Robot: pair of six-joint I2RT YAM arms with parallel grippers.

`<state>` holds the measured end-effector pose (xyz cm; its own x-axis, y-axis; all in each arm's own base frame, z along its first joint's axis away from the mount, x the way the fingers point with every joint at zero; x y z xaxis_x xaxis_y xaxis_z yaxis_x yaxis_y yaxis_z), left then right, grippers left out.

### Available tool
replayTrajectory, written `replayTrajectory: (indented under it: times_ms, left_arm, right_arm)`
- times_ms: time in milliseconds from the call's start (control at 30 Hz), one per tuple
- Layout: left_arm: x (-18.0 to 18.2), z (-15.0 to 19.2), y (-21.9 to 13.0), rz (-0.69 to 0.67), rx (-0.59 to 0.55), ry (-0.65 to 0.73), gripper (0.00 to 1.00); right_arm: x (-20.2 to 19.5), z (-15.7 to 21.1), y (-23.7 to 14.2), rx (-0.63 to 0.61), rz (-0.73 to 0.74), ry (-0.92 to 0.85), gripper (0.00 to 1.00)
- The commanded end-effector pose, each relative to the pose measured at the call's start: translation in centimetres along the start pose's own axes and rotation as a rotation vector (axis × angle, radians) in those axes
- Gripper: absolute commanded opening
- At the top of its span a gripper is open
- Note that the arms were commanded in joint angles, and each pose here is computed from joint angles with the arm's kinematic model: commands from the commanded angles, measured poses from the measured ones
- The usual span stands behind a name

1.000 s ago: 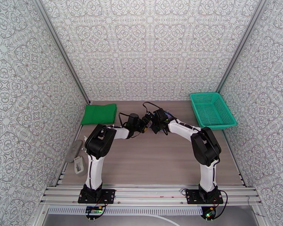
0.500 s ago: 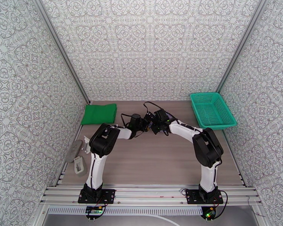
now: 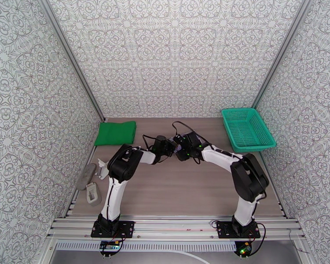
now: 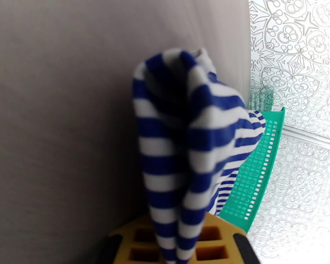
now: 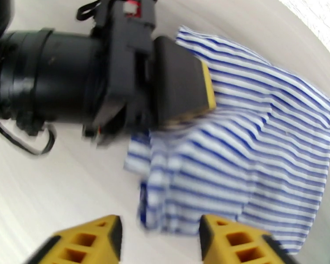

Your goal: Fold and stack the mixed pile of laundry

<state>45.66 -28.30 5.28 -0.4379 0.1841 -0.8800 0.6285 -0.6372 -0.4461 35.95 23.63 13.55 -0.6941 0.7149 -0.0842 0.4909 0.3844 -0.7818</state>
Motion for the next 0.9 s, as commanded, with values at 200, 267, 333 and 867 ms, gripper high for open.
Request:
replayTrajectory:
  times_ms: [200, 267, 333, 867]
  left_arm:
    - [-3.1, -4.0, -3.6, -0.057, -0.038, 0.288, 0.0]
    - [-4.0, -4.6, -4.5, -0.088, -0.027, 0.376, 0.0]
    - [-4.6, -5.4, -5.5, -0.126, -0.008, 0.445, 0.0]
    - [-7.9, -17.9, -14.6, -0.515, -0.009, 0.915, 0.0]
  right_arm:
    - [-2.1, 0.1, -6.8, -0.103, 0.088, 0.293, 0.66]
    - [-3.1, 0.3, -7.3, -0.094, 0.129, 0.315, 0.66]
    - [-4.0, 0.3, -7.6, -0.1, 0.155, 0.34, 0.66]
    - [-5.4, 0.8, -6.0, -0.087, 0.18, 0.377, 0.67]
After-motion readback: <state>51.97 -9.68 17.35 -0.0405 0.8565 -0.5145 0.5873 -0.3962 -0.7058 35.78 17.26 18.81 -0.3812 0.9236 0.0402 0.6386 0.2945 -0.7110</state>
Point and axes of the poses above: each hand's point on the last joint's axis, 136 mm out from that joint toward the fingers, its own y axis out along the fingers, its own x axis along the line the jaws close on, z = x × y, the point moved 5 cm from there along -y, back along the fingers, and after that the axes turned 10 degrees about -y, right-handed, at the moved point
